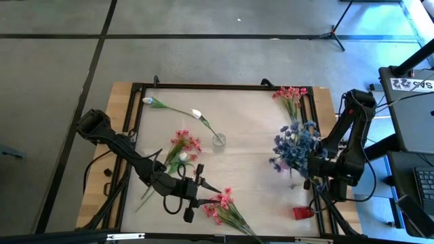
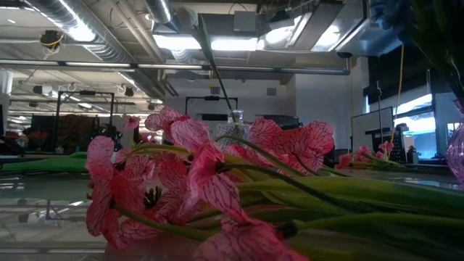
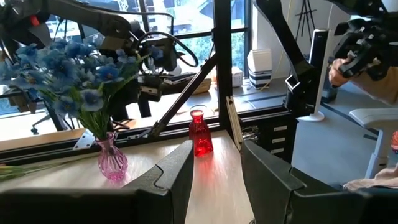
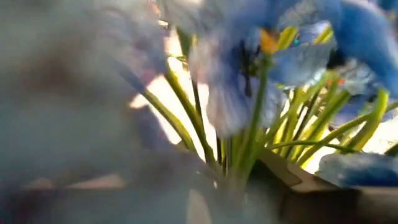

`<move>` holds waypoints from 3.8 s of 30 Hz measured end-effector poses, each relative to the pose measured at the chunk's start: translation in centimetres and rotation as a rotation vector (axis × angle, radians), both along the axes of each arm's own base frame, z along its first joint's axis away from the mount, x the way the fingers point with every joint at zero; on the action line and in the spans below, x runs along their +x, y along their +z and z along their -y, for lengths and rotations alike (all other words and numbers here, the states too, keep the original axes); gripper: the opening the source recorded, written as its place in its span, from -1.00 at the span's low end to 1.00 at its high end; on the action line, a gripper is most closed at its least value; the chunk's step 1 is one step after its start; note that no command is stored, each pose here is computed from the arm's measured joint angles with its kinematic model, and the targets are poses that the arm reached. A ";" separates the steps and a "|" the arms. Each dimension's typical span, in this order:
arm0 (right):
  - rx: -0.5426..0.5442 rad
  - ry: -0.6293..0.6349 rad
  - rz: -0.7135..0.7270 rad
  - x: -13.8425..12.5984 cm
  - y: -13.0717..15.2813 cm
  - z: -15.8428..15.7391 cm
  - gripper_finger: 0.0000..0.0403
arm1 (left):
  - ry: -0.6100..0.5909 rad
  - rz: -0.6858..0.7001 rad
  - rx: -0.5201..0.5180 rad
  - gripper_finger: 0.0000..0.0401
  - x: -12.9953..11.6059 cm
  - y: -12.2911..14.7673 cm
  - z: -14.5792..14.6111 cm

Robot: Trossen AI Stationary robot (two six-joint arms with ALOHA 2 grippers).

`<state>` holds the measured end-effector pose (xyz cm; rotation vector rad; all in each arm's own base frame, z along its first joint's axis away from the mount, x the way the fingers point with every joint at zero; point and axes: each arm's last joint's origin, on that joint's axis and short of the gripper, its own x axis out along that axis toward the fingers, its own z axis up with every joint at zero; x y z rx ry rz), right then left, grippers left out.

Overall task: Sort flowers into vase by color
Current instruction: Put the blue flower into the purple vase, then adjust the purple vase

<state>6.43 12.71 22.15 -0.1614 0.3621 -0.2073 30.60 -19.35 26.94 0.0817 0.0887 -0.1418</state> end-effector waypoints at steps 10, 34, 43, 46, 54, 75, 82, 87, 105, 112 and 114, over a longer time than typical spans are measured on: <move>0.054 0.010 -0.128 -0.1 -0.1 -0.2 -0.02 | 0.000 -0.003 0.002 -0.35 0.0 0.0 0.0; 0.140 0.022 -0.140 0.0 -0.1 -0.9 -0.12 | 0.000 -0.004 0.003 -0.35 0.0 -0.1 0.0; 0.271 -0.112 -0.130 1.1 -0.2 -0.3 -0.12 | 0.001 -0.003 0.009 -0.35 0.0 -0.1 0.0; 0.463 -0.238 -0.072 1.9 -0.1 -0.1 -0.12 | 0.019 -0.002 0.011 -0.35 0.0 -0.1 -0.1; 0.903 -0.629 -0.132 4.3 -0.5 1.4 -0.11 | 0.051 -0.001 0.059 -0.35 0.0 0.0 -0.3; 1.372 -1.200 -0.149 11.1 -2.8 5.2 0.28 | 0.437 -0.332 0.291 -0.35 -0.2 -1.6 -6.8; 1.424 -1.369 -0.210 11.7 -4.1 5.5 0.62 | 0.499 -0.342 0.322 -0.35 -0.4 -1.7 -7.0; 1.384 -1.421 -0.149 11.8 -4.7 6.0 0.56 | 0.494 -0.321 0.338 -0.35 -0.2 -1.4 -7.1; 1.397 -1.543 -0.070 11.3 -8.1 8.7 -0.17 | 0.490 -0.336 0.367 -0.35 -0.3 -1.6 -7.1; 1.418 -1.521 -0.064 11.6 -8.1 8.7 -0.20 | 0.490 -0.336 0.368 -0.35 -0.3 -1.6 -7.1; 1.421 -1.513 -0.056 11.7 -8.1 8.7 -0.20 | 0.490 -0.336 0.368 -0.35 -0.3 -1.6 -7.1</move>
